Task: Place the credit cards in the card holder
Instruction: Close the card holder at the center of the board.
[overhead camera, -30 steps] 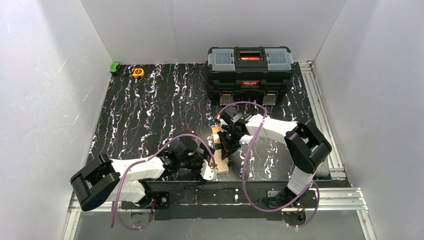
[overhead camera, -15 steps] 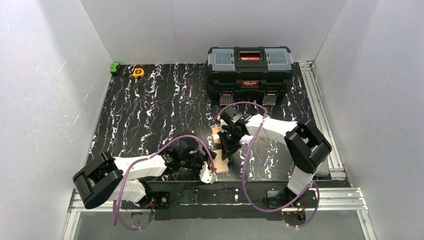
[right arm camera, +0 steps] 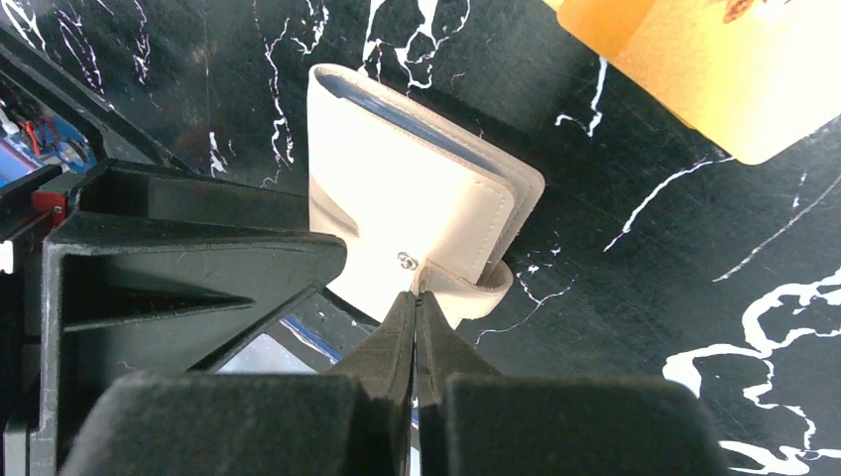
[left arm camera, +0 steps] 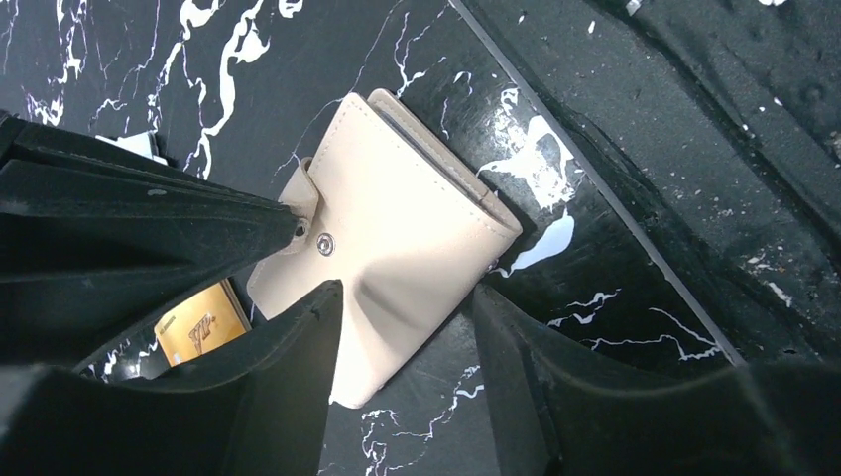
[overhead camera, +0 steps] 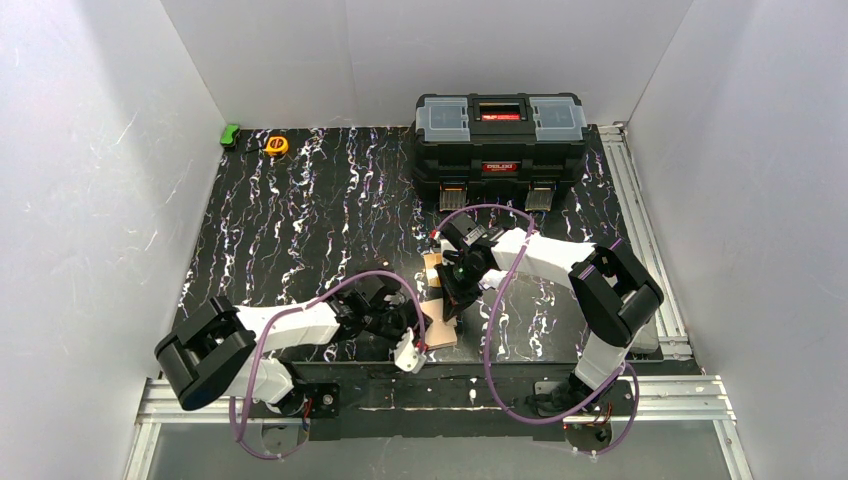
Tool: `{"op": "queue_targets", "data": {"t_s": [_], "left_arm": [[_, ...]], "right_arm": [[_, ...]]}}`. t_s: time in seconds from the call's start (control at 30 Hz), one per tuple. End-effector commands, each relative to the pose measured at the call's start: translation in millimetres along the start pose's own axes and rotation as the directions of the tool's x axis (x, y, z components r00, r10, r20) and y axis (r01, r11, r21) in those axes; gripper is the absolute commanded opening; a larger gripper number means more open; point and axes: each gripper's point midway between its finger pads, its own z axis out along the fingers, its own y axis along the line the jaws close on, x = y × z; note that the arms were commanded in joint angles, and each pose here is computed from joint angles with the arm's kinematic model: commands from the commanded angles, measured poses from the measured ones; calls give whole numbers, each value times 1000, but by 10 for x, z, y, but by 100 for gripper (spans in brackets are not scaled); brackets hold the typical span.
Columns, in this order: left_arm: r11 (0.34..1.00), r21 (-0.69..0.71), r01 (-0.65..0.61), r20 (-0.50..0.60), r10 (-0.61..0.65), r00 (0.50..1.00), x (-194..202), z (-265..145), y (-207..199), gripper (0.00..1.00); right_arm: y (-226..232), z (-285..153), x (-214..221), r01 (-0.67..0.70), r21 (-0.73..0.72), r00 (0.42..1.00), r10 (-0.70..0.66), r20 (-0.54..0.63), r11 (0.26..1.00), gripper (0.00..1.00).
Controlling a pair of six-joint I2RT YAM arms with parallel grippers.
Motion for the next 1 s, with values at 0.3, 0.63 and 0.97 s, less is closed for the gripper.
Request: {"op": "queue_targets", "data": {"t_s": [0.3,0.63,0.97], "left_arm": [[973,216,-85,2,87,996,66,-13,-369,55],[976,191,-101,5,102,995,70,1,-341,39],[960,254,-116,2,120,993,86,-29,-403,38]], "right_arm": [[168,-43,-87,57,-67,998,-57,-1,996,1],[163,-16,-105,54,-64,998,-55,-14,996,1],[105,25,-75,51,-41,998,-53,-41,998,1]]}}
